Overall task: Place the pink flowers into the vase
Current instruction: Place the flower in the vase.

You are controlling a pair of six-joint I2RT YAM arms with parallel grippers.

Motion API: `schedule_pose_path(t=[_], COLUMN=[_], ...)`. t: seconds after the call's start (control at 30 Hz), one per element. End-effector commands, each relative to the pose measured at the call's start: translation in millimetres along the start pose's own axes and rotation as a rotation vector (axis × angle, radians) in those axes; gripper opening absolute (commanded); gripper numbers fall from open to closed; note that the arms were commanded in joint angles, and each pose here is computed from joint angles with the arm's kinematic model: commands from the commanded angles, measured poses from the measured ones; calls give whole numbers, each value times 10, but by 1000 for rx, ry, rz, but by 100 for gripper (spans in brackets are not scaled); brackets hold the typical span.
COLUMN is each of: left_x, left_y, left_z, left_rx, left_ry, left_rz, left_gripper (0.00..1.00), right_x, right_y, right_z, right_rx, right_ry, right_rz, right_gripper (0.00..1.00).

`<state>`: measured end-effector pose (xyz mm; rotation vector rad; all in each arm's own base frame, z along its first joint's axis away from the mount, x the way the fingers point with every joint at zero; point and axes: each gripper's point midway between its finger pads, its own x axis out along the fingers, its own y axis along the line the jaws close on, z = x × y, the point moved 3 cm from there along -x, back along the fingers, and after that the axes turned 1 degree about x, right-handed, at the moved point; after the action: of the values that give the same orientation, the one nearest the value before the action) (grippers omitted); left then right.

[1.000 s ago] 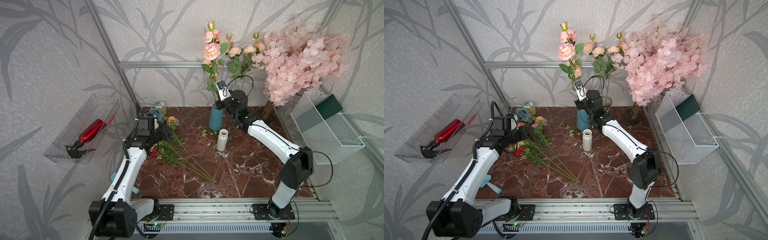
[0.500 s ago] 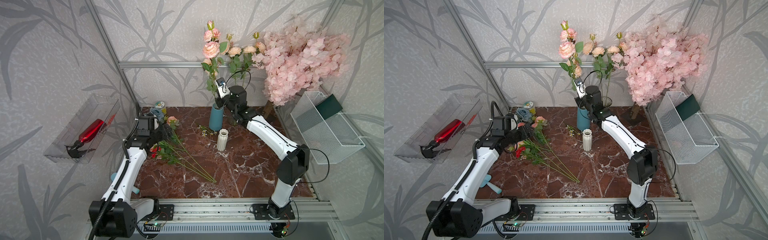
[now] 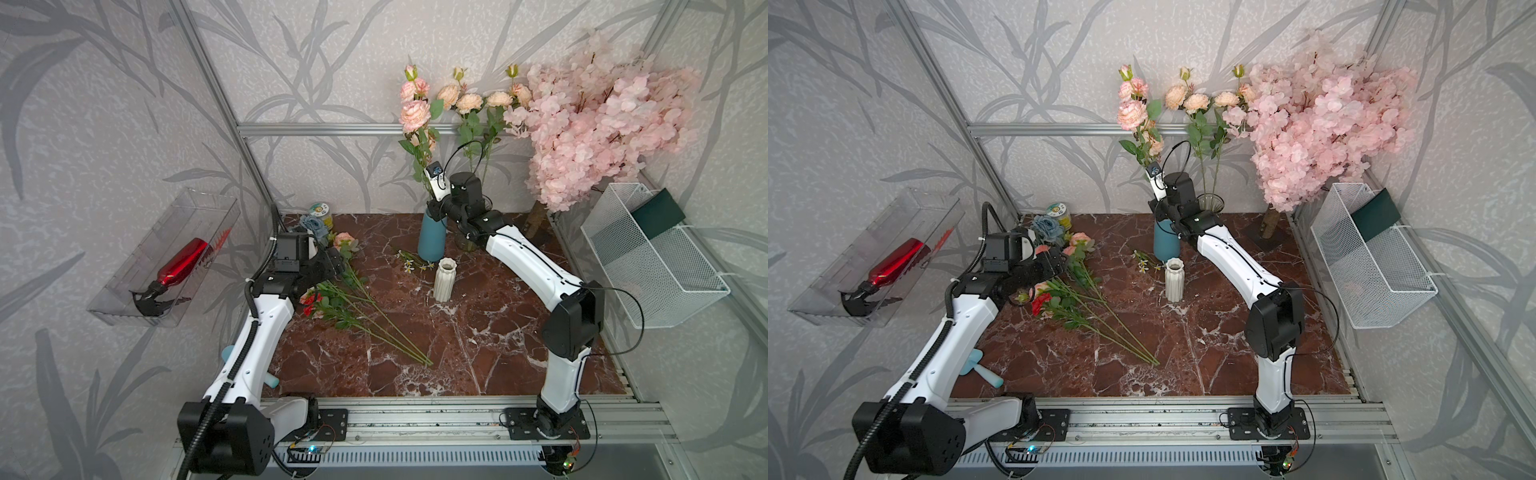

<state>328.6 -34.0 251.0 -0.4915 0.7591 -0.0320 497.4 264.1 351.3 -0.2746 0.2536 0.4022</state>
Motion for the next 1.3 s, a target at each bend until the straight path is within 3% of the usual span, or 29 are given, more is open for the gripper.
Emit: schedule_pose_path(t=[0.0, 0.73, 0.93, 1.27], left_x=[-107, -100, -103, -83], left_y=[-51, -40, -29, 104], left_z=[121, 119, 124, 124], left_rx=[2, -1, 0, 4], left_ry=[-42, -40, -42, -47], left_rz=[-5, 0, 9, 106], left_gripper=[83, 83, 83, 83], right_x=[70, 160, -20, -593], right_y=[-31, -39, -57, -144], right_z=[-192, -446, -320, -6], right_rx=[14, 42, 72, 141], right_ry=[85, 183, 124, 14], right_rz=[-6, -2, 7, 15], right_gripper=[0, 27, 40, 44])
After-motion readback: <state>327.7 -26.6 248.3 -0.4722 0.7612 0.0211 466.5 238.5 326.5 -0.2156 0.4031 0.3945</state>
